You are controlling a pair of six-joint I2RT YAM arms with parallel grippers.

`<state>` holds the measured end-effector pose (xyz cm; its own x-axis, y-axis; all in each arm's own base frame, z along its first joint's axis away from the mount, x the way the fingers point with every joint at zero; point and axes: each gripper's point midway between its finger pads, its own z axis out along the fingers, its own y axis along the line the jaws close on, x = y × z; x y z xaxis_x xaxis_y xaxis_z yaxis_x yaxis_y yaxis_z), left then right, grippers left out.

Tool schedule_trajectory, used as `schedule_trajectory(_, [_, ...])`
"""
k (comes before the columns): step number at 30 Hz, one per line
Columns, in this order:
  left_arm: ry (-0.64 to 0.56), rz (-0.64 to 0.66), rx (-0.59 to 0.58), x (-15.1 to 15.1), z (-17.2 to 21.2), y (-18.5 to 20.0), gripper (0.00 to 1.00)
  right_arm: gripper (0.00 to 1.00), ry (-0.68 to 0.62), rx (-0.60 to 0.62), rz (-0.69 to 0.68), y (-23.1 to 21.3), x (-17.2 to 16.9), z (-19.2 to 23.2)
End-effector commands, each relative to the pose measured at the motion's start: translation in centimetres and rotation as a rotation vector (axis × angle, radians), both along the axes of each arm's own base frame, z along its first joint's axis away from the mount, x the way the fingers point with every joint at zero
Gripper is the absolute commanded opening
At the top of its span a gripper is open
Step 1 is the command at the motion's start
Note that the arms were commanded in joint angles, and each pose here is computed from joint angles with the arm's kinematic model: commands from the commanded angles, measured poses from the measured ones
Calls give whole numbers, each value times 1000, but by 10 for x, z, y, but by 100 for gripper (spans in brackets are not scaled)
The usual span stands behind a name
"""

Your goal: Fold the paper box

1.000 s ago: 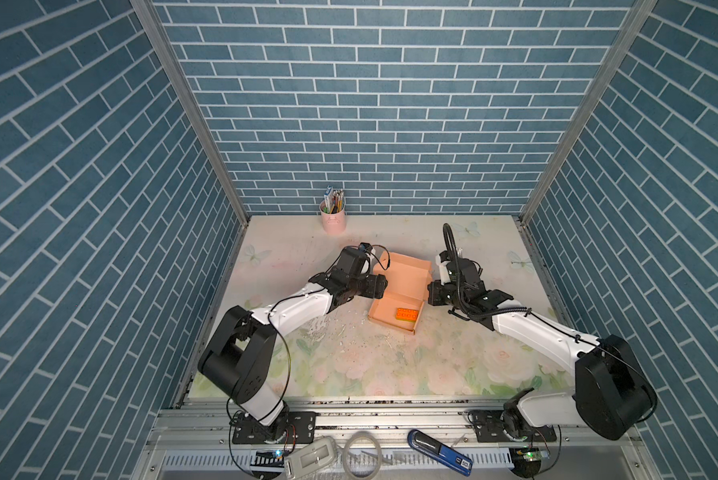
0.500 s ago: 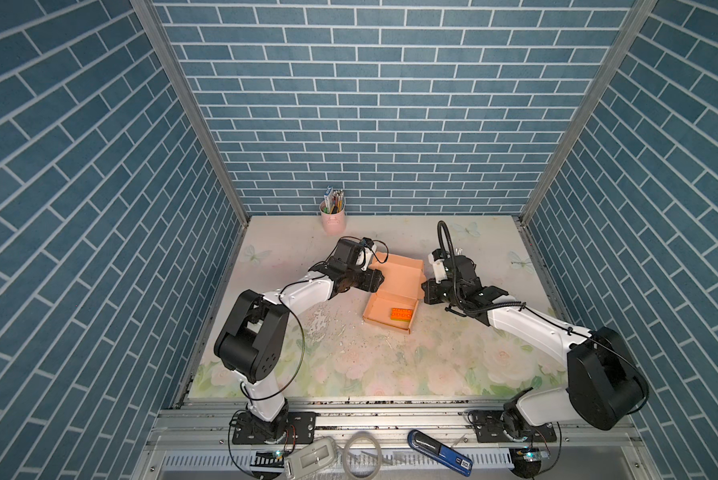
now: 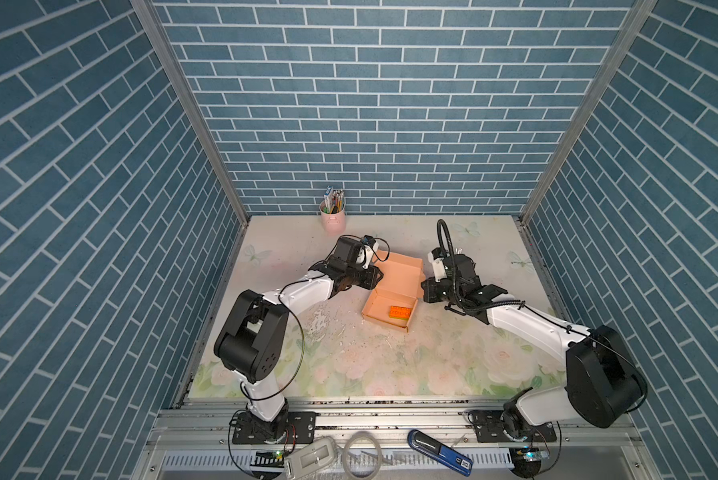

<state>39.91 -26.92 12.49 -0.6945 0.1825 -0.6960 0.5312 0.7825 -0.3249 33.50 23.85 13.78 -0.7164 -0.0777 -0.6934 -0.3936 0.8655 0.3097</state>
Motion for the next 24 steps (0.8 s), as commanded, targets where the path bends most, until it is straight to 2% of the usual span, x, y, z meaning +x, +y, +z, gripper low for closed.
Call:
schedule_trajectory(1, [-38, 35, -2, 6, 11, 5, 39, 0, -49, 3, 15, 5, 10, 13])
schedule_trajectory(12, [-91, 108, 19, 16, 18, 16, 12, 0, -60, 19, 29, 8, 10, 17])
schedule_trajectory(15, [-95, 98, 1, 11, 21, 14, 11, 0, -63, 19, 33, 9, 11, 17])
schedule_trajectory(18, [-106, 84, -20, 6, 25, 14, 17, 0, -64, 20, 36, 10, 12, 17])
schedule_trajectory(20, [-105, 87, 0, 6, 22, 16, 33, 0, -65, 24, 38, 11, 11, 18])
schedule_trajectory(24, [-101, 99, 69, 11, 17, 23, 47, 0, -73, 32, 45, 12, 11, 21])
